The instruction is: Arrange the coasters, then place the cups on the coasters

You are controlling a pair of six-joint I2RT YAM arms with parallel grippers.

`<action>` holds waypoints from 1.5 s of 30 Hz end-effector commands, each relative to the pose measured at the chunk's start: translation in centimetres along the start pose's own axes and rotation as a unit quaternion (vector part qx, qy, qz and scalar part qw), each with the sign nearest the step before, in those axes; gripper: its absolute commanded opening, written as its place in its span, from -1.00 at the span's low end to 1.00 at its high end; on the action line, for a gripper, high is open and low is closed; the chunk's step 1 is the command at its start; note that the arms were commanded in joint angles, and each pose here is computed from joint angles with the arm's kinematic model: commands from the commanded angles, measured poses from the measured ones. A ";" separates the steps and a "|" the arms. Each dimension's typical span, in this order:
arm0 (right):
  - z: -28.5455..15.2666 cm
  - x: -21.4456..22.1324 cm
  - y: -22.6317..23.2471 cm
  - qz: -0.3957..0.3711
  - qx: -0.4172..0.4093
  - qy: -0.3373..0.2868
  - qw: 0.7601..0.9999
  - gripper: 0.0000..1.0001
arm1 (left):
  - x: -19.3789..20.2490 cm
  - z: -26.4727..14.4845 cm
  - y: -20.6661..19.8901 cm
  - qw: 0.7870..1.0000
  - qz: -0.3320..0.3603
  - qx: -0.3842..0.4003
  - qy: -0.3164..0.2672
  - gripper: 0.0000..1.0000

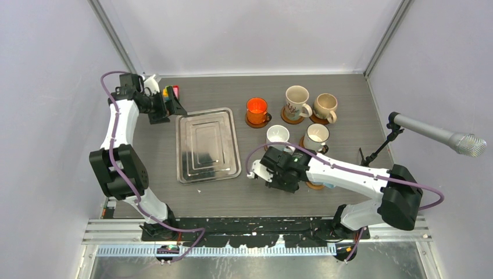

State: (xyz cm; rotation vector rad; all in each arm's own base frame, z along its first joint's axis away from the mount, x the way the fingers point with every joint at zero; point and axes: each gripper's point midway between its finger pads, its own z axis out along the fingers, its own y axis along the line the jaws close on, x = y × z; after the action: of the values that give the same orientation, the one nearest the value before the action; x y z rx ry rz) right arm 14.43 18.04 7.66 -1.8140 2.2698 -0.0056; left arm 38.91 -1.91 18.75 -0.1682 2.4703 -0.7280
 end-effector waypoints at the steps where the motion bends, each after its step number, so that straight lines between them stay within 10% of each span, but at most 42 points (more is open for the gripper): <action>1: -4.3 -5.1 -0.7 0.021 0.000 -0.108 0.994 -0.32 | 0.5 -0.4 1.3 0.999 0.029 -0.026 0.006 0.99; 17: -11.2 -13.6 -11.7 0.192 0.038 -0.251 0.948 0.17 | 6.4 2.1 9.3 0.978 0.089 -0.133 0.136 0.85; 45: -13.3 -8.5 -21.5 0.316 0.122 -0.259 0.904 0.24 | 11.9 7.6 9.9 0.949 0.151 -0.157 0.229 -0.13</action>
State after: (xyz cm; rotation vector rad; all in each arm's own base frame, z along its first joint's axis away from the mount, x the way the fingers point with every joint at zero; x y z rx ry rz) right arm 33.40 19.67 22.79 -0.8100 2.2933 0.2657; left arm 35.32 0.10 2.22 0.2572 2.9313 -0.2414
